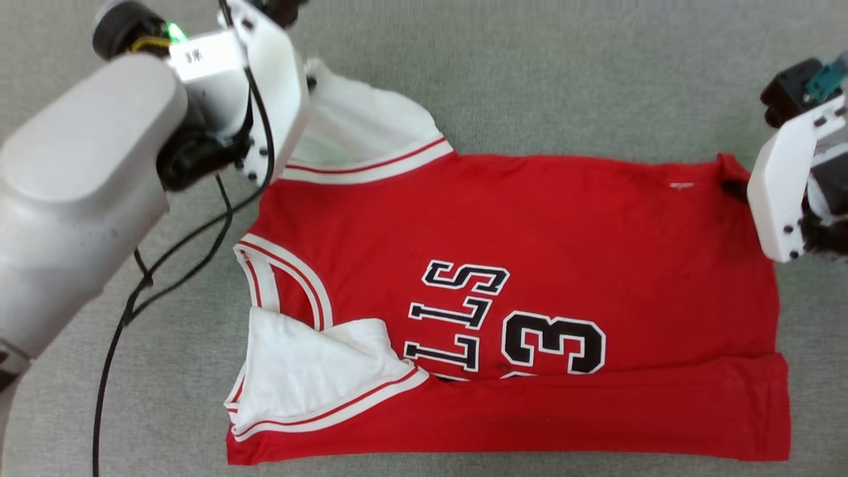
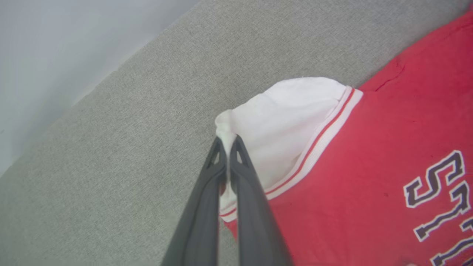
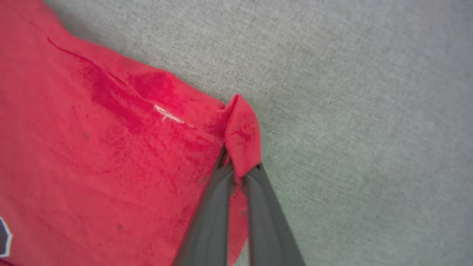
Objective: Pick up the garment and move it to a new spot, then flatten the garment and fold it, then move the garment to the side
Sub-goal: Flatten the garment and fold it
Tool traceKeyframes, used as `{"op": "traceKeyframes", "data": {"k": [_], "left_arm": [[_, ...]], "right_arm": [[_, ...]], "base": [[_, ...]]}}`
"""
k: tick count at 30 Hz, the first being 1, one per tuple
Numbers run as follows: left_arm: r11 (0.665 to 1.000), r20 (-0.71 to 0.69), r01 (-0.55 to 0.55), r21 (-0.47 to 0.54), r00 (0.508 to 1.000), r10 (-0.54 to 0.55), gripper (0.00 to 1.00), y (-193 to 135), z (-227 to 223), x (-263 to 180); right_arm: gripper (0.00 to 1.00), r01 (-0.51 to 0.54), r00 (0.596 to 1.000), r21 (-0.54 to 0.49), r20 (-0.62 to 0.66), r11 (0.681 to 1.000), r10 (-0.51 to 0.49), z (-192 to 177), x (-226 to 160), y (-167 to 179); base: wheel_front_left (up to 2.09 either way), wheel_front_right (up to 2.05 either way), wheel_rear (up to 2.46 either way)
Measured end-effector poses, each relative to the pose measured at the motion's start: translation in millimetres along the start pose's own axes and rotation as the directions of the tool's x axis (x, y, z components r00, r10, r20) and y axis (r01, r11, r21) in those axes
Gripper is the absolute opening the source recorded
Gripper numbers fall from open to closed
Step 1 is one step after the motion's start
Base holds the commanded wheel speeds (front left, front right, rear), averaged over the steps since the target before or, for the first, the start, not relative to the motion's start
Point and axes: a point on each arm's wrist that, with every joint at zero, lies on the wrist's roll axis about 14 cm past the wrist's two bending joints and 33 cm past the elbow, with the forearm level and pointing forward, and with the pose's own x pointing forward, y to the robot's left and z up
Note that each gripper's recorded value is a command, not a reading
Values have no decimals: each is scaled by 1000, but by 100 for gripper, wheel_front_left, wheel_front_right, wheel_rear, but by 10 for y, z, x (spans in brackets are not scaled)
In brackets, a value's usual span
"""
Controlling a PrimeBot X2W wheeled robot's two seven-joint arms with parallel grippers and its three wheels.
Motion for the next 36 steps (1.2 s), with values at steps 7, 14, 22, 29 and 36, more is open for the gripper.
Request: {"op": "traceKeyframes", "data": {"k": [7,14,22,29,36], "left_arm": [[1000,52,2,-6,999,-2,0,-207,-191,-501],[1000,64,-2,-28,998,4,0,-420,-503,-876],[996,25,8,-88,1000,-5,0,-748,-1062,-1210],[985,-48,36,-167,998,-44,0,-1062,-1569,-1260],[972,-123,56,-229,989,-86,0,-1245,-1914,-1117]], "right_arm": [[0,3,981,-22,192,1000,1,-49,-499,140],[0,6,968,-22,249,1000,-1,-310,-804,247],[0,-29,968,-23,250,999,33,-736,-965,473],[0,-59,979,10,194,998,56,-1117,-918,590],[0,-93,989,50,123,994,87,-1361,-724,725]], "base": [[0,0,0],[0,0,0],[0,0,0],[0,0,0],[0,0,0]]}}
